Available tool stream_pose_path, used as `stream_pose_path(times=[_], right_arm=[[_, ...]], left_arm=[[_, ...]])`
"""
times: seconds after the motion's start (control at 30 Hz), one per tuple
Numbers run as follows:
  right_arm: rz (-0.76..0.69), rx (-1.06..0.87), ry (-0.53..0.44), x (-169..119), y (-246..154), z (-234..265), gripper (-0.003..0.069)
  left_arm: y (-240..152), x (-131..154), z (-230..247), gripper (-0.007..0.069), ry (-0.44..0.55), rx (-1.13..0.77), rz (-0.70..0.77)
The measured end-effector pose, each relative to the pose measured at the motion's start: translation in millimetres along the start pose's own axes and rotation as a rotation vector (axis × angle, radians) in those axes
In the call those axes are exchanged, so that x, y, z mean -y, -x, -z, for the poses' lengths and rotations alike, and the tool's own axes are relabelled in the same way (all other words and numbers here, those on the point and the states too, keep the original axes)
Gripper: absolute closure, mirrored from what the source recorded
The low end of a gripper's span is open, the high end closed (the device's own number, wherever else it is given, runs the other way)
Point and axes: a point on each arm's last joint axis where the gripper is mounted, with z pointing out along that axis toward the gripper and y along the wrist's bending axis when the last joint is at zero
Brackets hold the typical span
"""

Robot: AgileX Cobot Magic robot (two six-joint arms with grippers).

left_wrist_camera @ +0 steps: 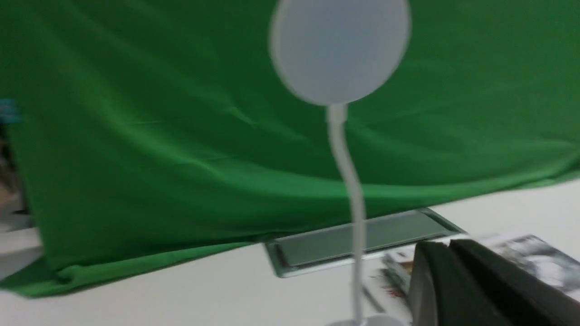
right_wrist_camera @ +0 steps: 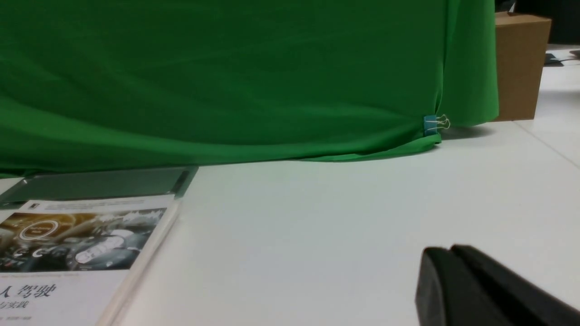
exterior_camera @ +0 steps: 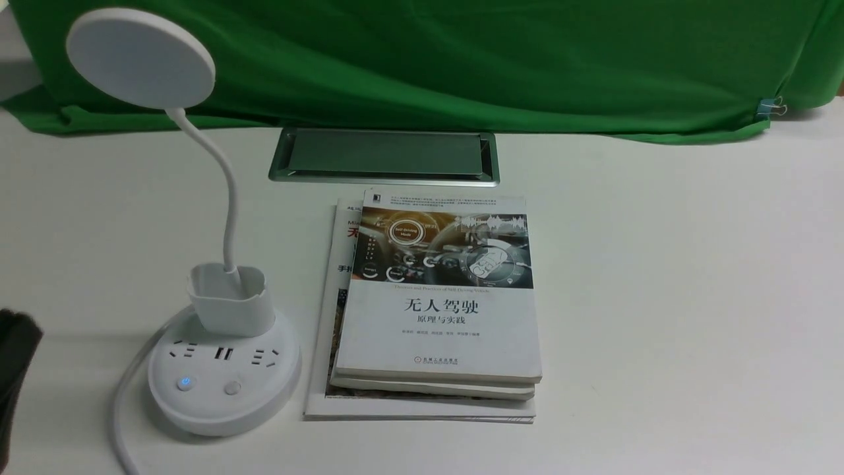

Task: Turn off the desk lamp on the white desktop by hand.

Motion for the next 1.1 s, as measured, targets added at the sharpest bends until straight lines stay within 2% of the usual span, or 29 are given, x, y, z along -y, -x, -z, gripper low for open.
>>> stream_pose_path(times=[0.1, 0.23, 0.3, 1.1], right_arm=[[0.000, 0.000, 0.000, 0, 0, 0, 0.0624], [0.000, 0.000, 0.000, 0, 0, 0, 0.0624], [0.000, 0.000, 0.000, 0, 0, 0, 0.0624], [0.000, 0.000, 0.000, 0, 0, 0, 0.0624]], left_arm=[[-14, 0, 8, 0.0620, 0.034, -0.033, 0.048], [-35, 4, 13, 0.0620, 0.006, -0.251, 0.094], [-40, 5, 14, 0.0620, -0.003, -0.302, 0.101], [-39, 5, 14, 0.0607, 0.001, -0.291, 0.094]])
